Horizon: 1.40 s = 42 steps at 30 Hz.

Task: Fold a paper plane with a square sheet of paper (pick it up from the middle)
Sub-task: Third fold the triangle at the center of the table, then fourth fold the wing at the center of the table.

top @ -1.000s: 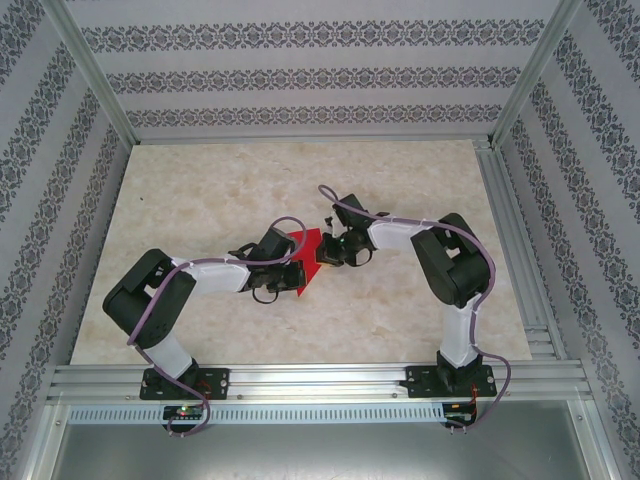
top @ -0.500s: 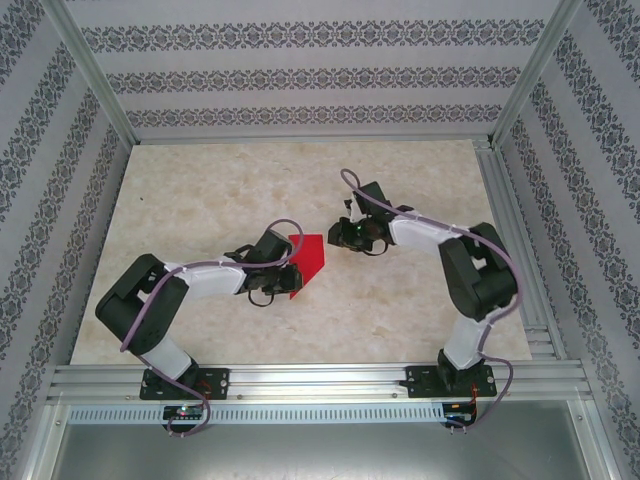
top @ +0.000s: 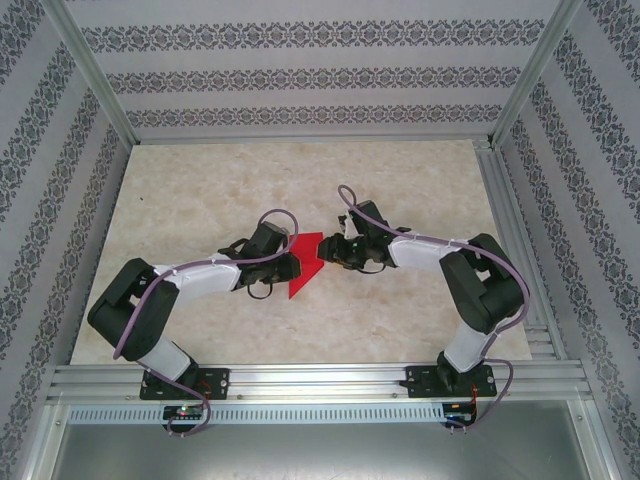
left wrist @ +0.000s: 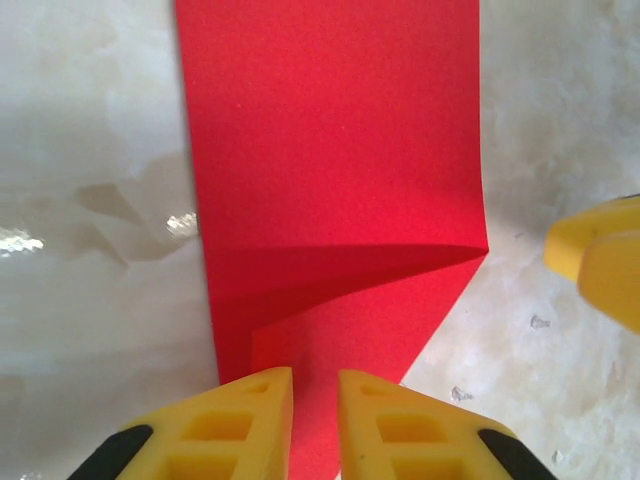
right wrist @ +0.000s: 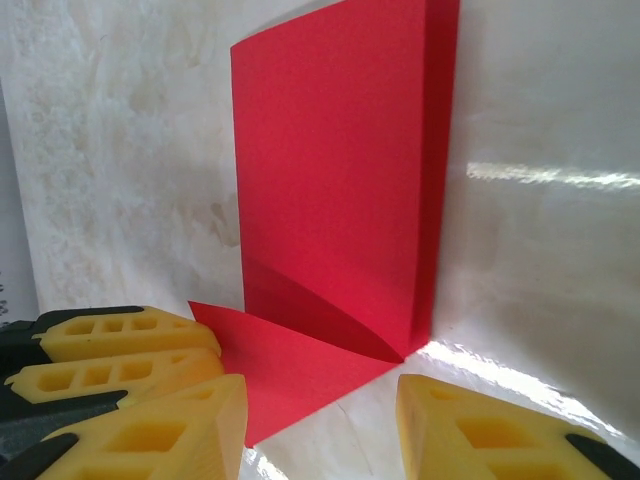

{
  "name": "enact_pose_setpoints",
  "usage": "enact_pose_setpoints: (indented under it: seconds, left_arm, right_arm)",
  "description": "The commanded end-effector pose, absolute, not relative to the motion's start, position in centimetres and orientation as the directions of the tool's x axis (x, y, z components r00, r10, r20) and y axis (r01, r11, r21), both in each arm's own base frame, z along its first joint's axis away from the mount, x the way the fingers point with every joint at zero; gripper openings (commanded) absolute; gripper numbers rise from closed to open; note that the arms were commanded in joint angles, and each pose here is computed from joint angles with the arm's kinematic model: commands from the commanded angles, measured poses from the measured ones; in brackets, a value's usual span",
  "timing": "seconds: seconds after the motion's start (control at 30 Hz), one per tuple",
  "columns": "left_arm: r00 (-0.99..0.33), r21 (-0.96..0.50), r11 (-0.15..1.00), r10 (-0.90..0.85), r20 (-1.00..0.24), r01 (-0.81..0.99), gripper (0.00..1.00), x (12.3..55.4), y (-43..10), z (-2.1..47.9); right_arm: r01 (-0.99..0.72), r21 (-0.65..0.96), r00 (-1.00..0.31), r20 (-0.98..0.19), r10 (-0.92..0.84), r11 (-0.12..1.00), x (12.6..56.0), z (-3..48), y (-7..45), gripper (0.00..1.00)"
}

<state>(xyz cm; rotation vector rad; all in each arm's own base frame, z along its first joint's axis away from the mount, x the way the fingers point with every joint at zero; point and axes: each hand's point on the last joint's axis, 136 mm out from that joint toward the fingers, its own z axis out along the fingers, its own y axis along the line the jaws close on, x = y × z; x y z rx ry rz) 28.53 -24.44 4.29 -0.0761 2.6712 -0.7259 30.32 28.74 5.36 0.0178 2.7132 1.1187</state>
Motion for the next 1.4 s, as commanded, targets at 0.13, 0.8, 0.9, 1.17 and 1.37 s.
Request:
enact_pose_setpoints:
  seconds: [0.13,0.8,0.9,1.17,1.37]
  left_arm:
    - [-0.915,-0.472,0.881,-0.198,-0.352,-0.009,0.15,30.3,-23.6,3.5]
    - [-0.928,-0.452,0.891,-0.202,-0.312,-0.042,0.13,30.2,-22.9,1.9]
    - [-0.929,-0.45,0.892,-0.199,-0.311,-0.041,0.13,30.2,-23.0,1.8]
    - [-0.925,-0.449,0.893,-0.193,-0.329,-0.027,0.15,30.5,-22.9,2.7]
    - [-0.905,-0.452,0.891,-0.161,-0.395,0.038,0.26,30.9,-23.0,5.7]
  right_arm:
    - [-0.02,0.722,-0.982,-0.143,0.122,0.691,30.6,4.4,29.9,0.44]
    - [-0.03,0.747,-0.992,-0.106,0.075,0.664,30.3,4.0,32.3,0.37]
    - [-0.021,0.769,-0.992,-0.093,0.08,0.639,30.2,4.0,32.7,0.35]
    - [0.015,0.767,-0.991,-0.076,0.114,0.642,30.2,3.7,32.5,0.07]
    - [0.022,0.722,-0.97,-0.151,0.189,0.692,30.9,5.6,30.2,0.0]
